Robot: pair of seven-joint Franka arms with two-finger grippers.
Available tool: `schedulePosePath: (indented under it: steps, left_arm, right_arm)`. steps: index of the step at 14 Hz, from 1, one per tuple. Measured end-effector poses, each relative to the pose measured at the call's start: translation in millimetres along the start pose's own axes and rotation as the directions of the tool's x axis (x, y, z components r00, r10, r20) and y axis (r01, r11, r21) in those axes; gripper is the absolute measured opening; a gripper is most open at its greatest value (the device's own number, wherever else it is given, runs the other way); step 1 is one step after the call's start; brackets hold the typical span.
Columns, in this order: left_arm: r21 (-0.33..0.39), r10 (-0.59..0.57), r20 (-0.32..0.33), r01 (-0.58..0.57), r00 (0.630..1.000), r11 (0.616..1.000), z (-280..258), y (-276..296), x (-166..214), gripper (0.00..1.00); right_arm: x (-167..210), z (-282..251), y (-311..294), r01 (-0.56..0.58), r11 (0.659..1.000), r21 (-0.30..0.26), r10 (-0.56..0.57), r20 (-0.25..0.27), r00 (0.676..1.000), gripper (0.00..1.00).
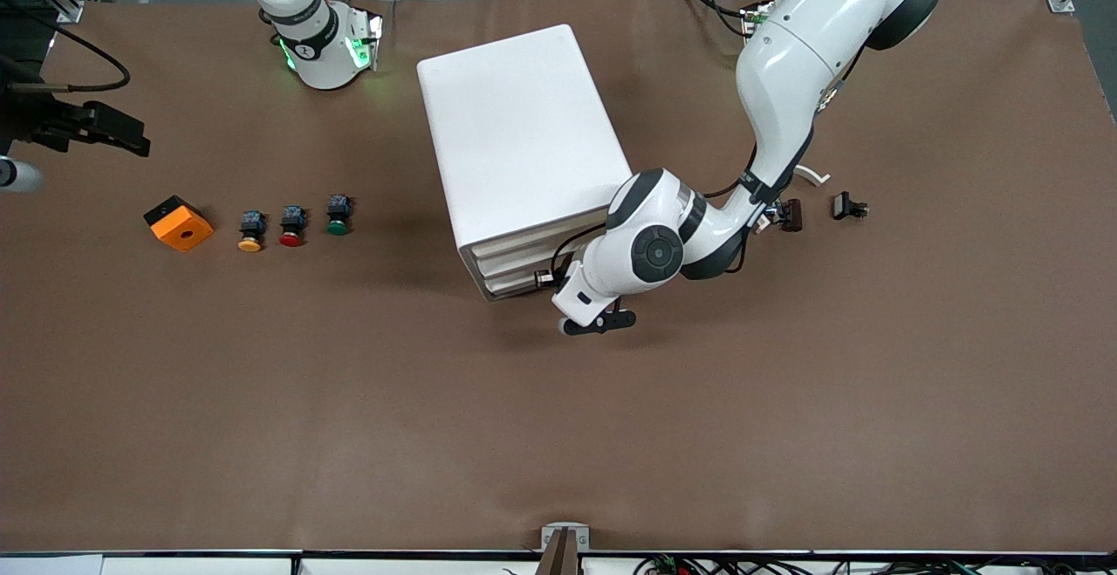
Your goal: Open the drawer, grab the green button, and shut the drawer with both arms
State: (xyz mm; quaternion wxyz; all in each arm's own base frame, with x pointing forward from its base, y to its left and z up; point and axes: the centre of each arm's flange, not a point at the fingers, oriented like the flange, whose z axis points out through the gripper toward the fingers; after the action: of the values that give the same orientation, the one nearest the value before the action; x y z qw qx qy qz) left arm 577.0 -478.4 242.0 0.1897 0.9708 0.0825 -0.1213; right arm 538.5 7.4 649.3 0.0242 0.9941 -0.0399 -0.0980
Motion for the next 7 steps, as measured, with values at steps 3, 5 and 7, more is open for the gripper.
schedulePosePath:
  steps: [3,5,7]
  left_arm:
    - [-0.004,0.008,0.012,-0.008,1.000,1.000,1,5,-6,0.24]
    - [-0.006,0.013,0.010,-0.012,1.000,1.000,-1,4,-4,0.41]
    - [-0.017,0.010,-0.009,-0.011,1.000,1.000,-13,1,5,0.59]
  right_arm:
    - [-8,-2,-5,-0.062,0.998,-0.007,0.062,0.035,0.997,1.00]
    - [-14,-7,-4,-0.071,0.997,-0.006,0.071,0.045,0.996,1.00]
    - [-24,-15,3,-0.084,0.996,-0.004,0.084,0.050,0.995,1.00]
